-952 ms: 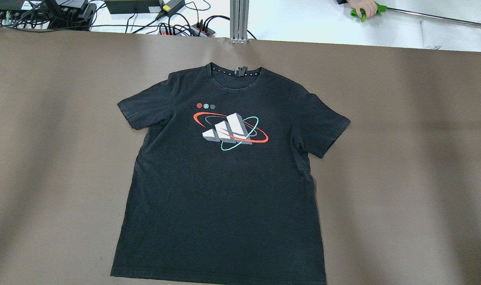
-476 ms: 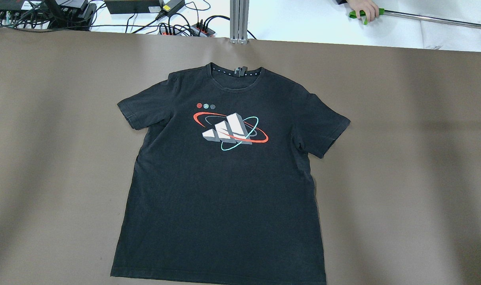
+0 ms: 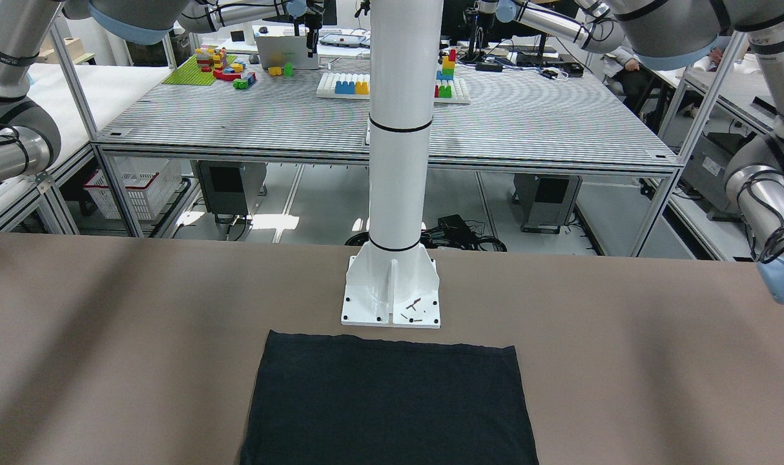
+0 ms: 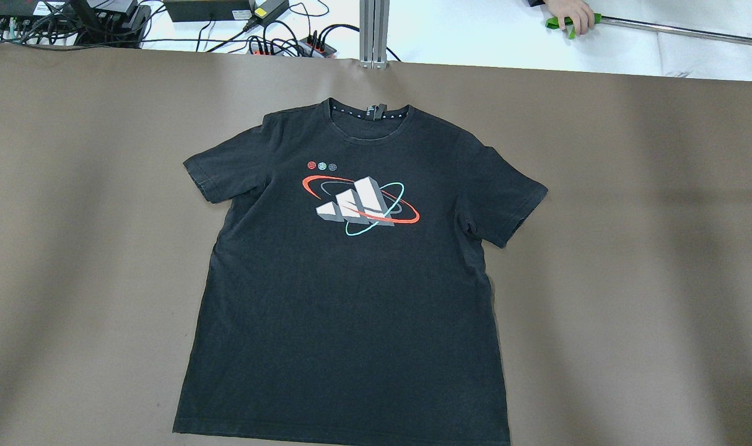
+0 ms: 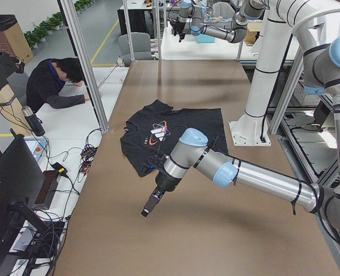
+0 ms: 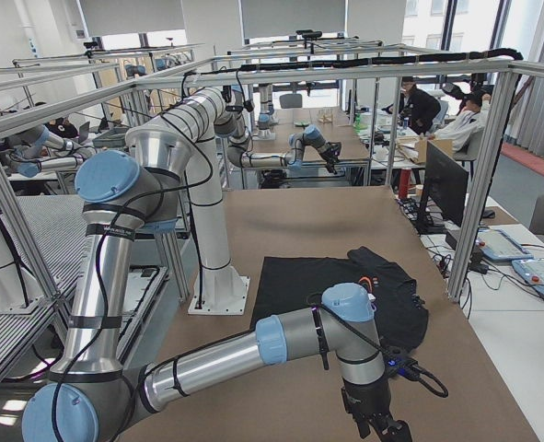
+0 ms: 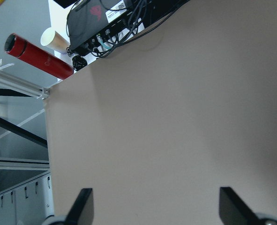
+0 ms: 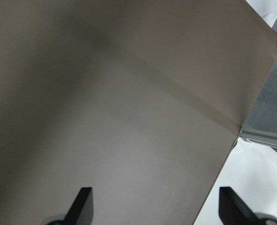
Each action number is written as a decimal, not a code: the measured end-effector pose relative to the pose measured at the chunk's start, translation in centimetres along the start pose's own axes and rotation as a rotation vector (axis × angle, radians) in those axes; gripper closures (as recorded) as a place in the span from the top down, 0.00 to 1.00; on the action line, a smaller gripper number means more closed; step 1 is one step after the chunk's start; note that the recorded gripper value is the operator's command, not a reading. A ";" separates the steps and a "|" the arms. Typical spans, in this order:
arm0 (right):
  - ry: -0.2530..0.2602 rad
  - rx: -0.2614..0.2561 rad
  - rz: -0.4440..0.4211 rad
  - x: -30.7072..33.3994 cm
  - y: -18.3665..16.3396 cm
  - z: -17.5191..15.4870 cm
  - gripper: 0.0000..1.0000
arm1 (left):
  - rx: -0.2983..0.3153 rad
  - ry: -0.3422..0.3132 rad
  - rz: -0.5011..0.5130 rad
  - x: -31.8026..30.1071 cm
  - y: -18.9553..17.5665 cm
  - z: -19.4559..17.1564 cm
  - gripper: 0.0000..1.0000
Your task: Fold clothes
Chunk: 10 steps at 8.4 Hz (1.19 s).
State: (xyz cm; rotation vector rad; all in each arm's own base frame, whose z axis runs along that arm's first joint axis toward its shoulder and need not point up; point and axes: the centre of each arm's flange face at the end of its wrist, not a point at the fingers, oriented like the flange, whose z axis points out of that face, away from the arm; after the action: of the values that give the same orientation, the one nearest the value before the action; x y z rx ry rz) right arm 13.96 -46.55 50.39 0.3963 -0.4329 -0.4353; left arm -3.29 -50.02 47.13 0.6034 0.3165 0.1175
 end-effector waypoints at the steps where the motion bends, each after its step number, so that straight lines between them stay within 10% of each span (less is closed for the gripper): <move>1: -0.003 0.008 0.031 -0.2 -0.9 0.5 0.94 | 0.012 0.047 0.007 0.9 -1.1 0.0 0.94; 10: -0.084 0.178 0.315 -5.6 -17.6 10.4 0.94 | 0.115 0.426 -0.165 24.2 -20.9 6.7 0.94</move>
State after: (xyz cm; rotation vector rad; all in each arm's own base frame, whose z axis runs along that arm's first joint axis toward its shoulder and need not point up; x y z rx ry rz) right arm -1.15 -61.41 49.36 0.4740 -0.6079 -0.1078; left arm 22.09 -65.85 34.10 0.6614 0.7883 0.0682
